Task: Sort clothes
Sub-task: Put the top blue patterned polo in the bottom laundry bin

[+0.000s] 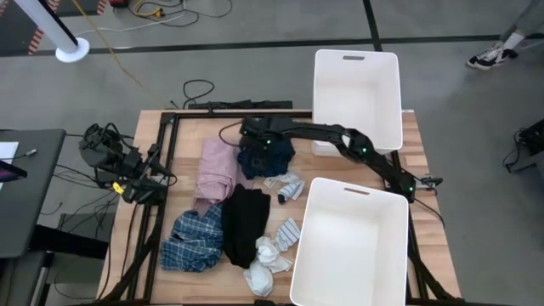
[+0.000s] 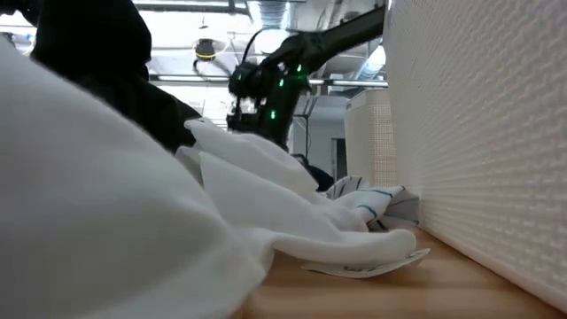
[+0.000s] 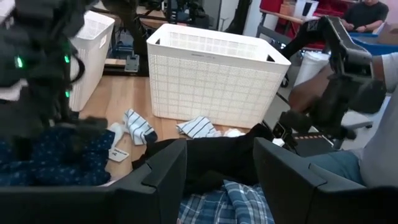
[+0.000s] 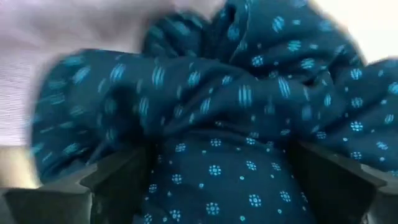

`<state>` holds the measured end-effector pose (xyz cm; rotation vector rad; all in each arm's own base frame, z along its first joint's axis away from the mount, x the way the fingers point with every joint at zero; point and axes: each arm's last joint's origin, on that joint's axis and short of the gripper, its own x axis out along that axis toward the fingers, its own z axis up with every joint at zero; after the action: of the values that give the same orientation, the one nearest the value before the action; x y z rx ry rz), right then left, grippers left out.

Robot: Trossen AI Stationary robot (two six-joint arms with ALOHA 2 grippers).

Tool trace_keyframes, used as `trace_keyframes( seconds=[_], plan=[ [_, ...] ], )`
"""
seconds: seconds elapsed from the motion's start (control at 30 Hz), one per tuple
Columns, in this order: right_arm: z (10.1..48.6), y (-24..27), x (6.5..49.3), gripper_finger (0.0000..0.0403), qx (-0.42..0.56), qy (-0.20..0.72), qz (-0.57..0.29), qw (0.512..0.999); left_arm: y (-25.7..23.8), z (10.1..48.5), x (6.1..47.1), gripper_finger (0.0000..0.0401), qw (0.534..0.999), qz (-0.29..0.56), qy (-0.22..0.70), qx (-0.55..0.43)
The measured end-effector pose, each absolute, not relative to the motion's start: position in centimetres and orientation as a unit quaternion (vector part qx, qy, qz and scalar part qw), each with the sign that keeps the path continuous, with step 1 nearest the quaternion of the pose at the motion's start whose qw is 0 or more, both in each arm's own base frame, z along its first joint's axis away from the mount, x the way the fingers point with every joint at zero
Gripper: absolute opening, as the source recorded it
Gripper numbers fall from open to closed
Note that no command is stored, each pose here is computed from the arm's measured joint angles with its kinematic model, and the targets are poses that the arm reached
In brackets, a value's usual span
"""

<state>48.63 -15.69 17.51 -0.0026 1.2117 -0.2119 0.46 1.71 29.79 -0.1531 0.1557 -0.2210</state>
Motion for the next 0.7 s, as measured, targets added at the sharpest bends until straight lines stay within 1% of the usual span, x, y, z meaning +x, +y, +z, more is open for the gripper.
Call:
trace_keyframes(
  seconds=[0.1,0.23,0.37,0.47,0.53,0.63,0.7],
  plan=[
    [17.1,-15.4,48.8,0.0398,-0.033,0.587,-0.128,0.799,1.6,29.8,0.5,0.0180,0.988,-0.109,0.080,-0.072],
    [17.1,-15.4,48.8,0.0396,-0.031,0.590,-0.131,0.796,1.6,29.8,0.6,0.0180,0.988,-0.109,0.081,-0.070],
    [17.0,-15.5,48.3,0.0376,-0.039,0.610,-0.120,0.783,1.6,29.8,0.6,0.0180,0.988,-0.109,0.081,-0.069],
    [16.8,-15.4,47.8,0.0343,-0.043,0.632,-0.107,0.766,1.6,29.8,0.6,0.0180,0.988,-0.109,0.081,-0.069],
    [16.8,-15.4,47.7,0.0314,-0.043,0.637,-0.104,0.762,1.6,29.8,0.6,0.0180,0.988,-0.109,0.081,-0.069],
    [16.8,-15.3,47.6,0.0263,-0.043,0.642,-0.102,0.759,1.6,29.8,0.6,0.0180,0.989,-0.105,0.080,-0.069],
    [16.8,-15.3,47.6,0.0221,-0.044,0.643,-0.101,0.758,1.6,29.8,0.6,0.0180,0.989,-0.104,0.080,-0.069]
  ],
)
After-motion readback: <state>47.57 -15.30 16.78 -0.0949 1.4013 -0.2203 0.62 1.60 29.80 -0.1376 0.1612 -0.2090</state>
